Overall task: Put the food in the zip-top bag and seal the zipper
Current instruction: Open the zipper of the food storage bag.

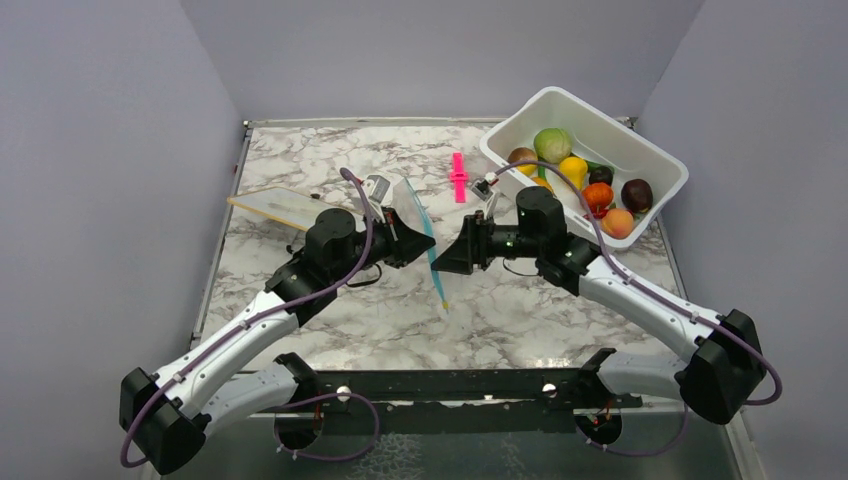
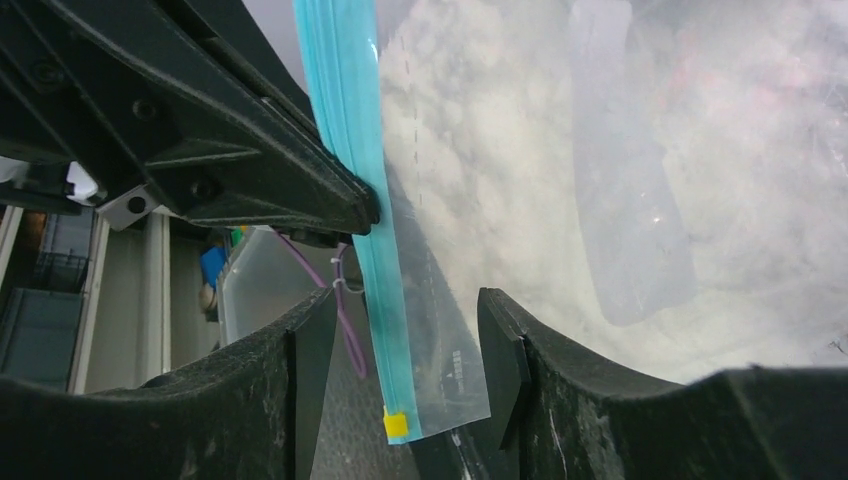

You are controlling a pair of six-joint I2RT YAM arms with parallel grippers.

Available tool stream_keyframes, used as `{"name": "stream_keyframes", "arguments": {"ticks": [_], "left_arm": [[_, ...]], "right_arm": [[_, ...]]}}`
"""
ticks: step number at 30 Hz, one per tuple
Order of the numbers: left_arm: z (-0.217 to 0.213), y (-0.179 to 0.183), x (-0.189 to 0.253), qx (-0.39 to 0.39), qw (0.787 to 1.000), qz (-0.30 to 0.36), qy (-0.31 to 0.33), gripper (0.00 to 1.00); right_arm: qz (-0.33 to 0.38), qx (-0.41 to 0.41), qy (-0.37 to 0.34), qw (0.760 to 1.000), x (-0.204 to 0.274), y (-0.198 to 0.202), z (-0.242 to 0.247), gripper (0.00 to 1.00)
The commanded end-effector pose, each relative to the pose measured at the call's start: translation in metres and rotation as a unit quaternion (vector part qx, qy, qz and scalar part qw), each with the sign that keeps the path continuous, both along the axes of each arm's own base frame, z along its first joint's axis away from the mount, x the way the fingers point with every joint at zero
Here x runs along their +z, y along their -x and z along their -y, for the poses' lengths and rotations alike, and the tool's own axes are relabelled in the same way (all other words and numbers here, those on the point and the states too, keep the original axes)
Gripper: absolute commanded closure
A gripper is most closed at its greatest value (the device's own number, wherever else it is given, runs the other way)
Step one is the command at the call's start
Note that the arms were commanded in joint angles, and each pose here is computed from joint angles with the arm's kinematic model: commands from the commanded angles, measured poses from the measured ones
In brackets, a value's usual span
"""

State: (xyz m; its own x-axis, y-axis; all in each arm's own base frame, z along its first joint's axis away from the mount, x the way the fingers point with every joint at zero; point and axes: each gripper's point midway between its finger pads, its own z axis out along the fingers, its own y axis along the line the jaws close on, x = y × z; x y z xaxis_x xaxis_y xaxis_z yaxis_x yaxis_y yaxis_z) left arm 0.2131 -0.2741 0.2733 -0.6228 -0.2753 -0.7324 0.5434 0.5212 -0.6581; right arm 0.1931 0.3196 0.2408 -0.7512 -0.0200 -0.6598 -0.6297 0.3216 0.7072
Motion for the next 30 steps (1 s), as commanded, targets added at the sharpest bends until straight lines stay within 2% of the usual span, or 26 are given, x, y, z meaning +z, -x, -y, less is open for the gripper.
{"name": "stream_keyframes", "arguments": {"ticks": [1,3,5,10,14,18,25,30], "left_arm": [[0.000,-0.006,0.001,0.021,1.000,-0.012,0.008,1.00],[0.000,-0.007,0.001,0.021,1.000,-0.011,0.008,1.00],[-0.001,-0.007,0.003,0.022,1.000,-0.009,0.006,1.00],[-0.003,-0.006,0.002,0.022,1.000,-0.006,0.001,1.00],[-0.002,-0.003,0.004,0.016,1.000,-0.004,0.003,1.00],[-0.002,-0.001,0.007,0.012,1.000,-0.003,0.007,1.00],[-0.007,0.003,0.003,0.007,1.000,0.009,-0.013,0.71],[-0.009,0.003,-0.008,0.005,1.000,0.016,-0.024,0.62]], "right_arm": [[0.012,-0.003,0.002,1.000,0.002,-0.008,-0.009,0.46],[0.013,-0.006,0.005,1.000,0.000,-0.011,-0.010,0.48],[0.013,-0.006,0.005,1.000,-0.001,-0.011,-0.010,0.54],[0.015,-0.003,-0.001,1.000,-0.001,-0.009,-0.010,0.84],[0.019,0.007,-0.011,1.000,0.002,-0.004,-0.010,0.99],[0.023,0.009,-0.015,1.000,0.004,-0.001,-0.008,0.99],[0.029,-0.002,-0.019,0.999,0.007,0.001,-0.003,0.99],[0.037,-0.019,-0.038,0.998,0.016,0.001,0.001,0.99]]}}
